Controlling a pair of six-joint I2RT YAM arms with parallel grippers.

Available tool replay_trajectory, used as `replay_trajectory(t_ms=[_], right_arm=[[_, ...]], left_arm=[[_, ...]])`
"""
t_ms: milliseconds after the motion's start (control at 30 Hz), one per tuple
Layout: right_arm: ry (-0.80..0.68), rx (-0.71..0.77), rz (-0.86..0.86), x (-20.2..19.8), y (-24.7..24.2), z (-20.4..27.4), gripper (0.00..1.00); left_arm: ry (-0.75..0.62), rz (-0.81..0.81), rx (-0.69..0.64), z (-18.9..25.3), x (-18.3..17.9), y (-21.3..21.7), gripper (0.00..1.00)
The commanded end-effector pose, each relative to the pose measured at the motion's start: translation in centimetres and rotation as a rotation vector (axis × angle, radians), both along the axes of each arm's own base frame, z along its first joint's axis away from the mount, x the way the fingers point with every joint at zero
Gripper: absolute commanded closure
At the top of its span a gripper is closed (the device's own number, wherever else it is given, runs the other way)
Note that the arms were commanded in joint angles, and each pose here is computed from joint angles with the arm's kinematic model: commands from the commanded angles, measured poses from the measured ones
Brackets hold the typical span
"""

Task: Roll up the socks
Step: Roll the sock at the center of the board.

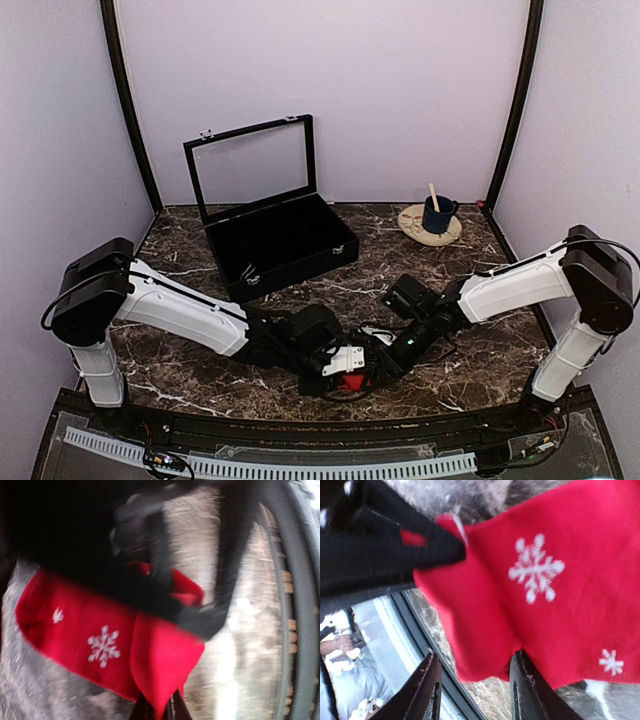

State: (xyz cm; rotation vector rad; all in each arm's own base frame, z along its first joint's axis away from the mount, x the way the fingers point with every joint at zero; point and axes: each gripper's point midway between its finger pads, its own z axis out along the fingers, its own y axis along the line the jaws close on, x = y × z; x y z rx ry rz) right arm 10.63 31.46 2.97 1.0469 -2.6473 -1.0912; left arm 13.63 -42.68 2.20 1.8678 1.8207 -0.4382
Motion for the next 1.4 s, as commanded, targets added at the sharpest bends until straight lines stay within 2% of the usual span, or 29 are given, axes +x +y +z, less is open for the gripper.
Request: replay_trajectory(t_ms=[0, 300, 567, 767, 1033, 1200, 1367], right_arm=[[-0.052, -0.062, -0.042, 1.1, -1.3, -0.3, 0.56], [-0.139, -0.072, -0.143, 4.0, -2.6, 0.9, 0.52], [-0.239, -0.148, -0.260, 6.1, -5.4, 1.0, 0.52], [-0.318, -0.191, -0.356, 6.9, -7.5, 1.9, 0.51], [-0.392, -0.164, -0.446, 7.5, -8.5, 4.2, 0.51], [-0.472, -0.145, -0.462, 7.5, -8.4, 5.8, 0.51], [-0.523, -0.139, -0.414, 6.1, -7.3, 6.3, 0.51]], left_arm=[[0.016, 0.217, 0.262, -4.3, 2.3, 7.3, 1.00], [0.074, 0.210, 0.280, -4.3, 1.5, 7.3, 1.00], [0.180, 0.057, 0.314, -3.9, 0.0, 4.5, 1.00], [0.397, -0.039, 0.333, -4.0, -1.9, 2.6, 1.00], [0.728, -0.036, 0.269, -2.3, -2.3, 0.6, 1.00], [0.862, -0.012, 0.239, -1.8, -1.8, -0.1, 1.00], [0.926, 0.010, 0.229, -1.8, -1.3, -0.1, 1.00]])
